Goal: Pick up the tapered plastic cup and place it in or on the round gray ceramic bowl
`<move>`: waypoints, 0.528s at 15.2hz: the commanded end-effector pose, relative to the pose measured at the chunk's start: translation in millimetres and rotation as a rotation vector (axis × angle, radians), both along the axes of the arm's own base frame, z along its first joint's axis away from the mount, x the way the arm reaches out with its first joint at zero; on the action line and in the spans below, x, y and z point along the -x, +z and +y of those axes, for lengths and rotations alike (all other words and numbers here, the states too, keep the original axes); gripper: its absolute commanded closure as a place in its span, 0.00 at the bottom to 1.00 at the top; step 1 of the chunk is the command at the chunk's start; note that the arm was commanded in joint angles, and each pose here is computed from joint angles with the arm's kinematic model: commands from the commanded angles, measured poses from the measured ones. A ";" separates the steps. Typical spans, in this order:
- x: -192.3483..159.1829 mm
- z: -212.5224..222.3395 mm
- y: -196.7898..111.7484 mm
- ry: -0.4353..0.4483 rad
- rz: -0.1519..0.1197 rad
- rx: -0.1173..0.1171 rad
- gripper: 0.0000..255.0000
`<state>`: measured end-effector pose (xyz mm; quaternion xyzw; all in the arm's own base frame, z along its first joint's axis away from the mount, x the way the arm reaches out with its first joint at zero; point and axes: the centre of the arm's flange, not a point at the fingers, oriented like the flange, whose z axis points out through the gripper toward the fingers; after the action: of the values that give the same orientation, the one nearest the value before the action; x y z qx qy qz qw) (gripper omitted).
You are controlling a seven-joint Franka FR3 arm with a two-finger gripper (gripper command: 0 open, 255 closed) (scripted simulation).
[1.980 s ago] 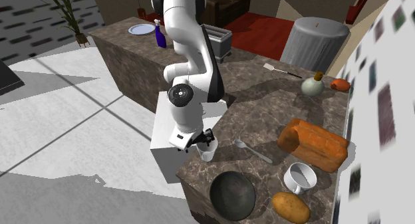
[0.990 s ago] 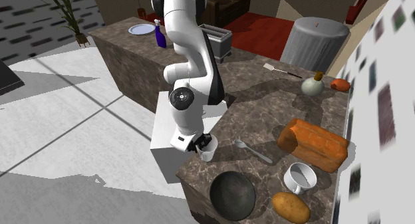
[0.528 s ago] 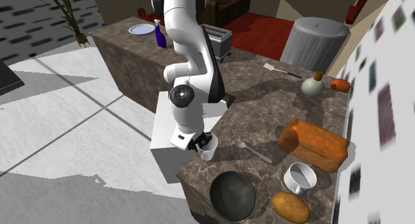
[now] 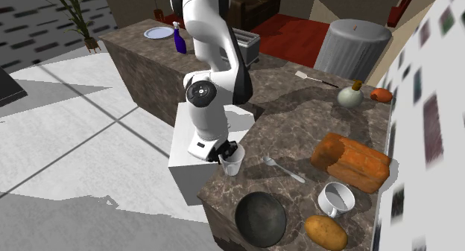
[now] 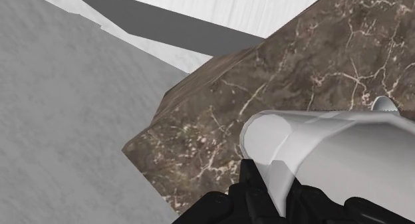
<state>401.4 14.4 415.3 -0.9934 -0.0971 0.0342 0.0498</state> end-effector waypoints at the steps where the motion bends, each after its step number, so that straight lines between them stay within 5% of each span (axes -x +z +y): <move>1: 0.0 -0.1 10.3 0.000 0.000 0.000 1.00; 8: 0.0 -0.1 47.2 0.000 0.000 0.000 1.00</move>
<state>401.7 14.0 457.1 -0.9934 -0.0971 0.0342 0.0497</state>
